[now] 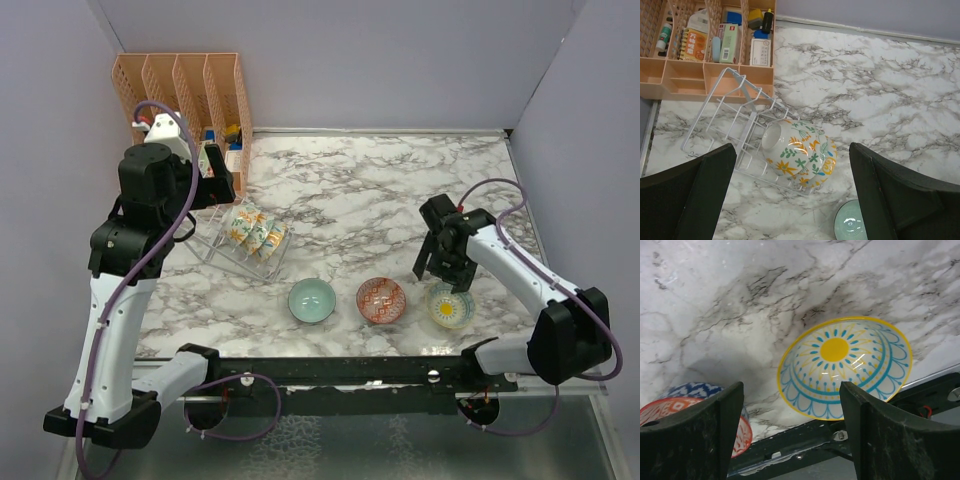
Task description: Load the bowls into the dish rack
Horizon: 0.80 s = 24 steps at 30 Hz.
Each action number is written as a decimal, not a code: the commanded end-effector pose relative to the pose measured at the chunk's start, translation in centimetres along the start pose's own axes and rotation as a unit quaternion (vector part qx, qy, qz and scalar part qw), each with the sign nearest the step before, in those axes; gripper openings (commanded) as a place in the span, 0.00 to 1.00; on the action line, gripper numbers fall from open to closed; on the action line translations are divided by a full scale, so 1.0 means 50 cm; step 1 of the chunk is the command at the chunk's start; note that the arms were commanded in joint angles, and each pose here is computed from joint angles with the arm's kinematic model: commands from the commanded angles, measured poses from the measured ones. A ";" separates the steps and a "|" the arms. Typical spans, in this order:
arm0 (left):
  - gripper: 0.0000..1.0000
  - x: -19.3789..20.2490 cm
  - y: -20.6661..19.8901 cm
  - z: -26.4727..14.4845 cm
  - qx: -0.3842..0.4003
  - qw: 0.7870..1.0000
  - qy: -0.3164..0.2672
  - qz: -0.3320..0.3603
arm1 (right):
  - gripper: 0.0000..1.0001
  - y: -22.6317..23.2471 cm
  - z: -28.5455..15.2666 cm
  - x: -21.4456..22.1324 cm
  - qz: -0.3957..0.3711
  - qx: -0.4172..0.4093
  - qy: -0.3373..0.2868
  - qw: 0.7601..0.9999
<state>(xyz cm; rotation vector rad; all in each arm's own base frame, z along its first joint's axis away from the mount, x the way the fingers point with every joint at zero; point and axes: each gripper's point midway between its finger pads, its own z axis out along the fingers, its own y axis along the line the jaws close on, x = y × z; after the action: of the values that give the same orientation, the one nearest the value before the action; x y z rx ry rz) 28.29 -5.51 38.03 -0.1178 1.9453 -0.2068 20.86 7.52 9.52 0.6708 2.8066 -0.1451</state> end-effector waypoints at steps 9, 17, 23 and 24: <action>0.99 -0.011 0.005 -0.017 -0.003 1.000 -0.019 0.010 | 0.65 -0.024 0.088 0.008 -0.016 0.050 0.014 0.999; 0.99 -0.011 0.009 -0.013 -0.008 1.000 -0.020 0.012 | 0.26 -0.005 0.117 0.000 -0.037 0.044 0.015 0.998; 0.99 -0.015 0.008 -0.011 -0.009 1.000 -0.021 0.012 | 0.01 0.002 0.114 -0.009 -0.048 0.037 0.009 0.998; 0.99 -0.016 0.008 -0.010 -0.008 1.000 -0.022 0.012 | 0.01 0.012 0.106 -0.021 -0.052 0.025 0.000 0.998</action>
<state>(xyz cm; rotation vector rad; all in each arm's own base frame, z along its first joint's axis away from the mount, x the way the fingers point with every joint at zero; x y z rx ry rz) 27.87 -5.10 38.25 -0.1149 1.9324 -0.1875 20.44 5.75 4.63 0.5691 2.9196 -0.3384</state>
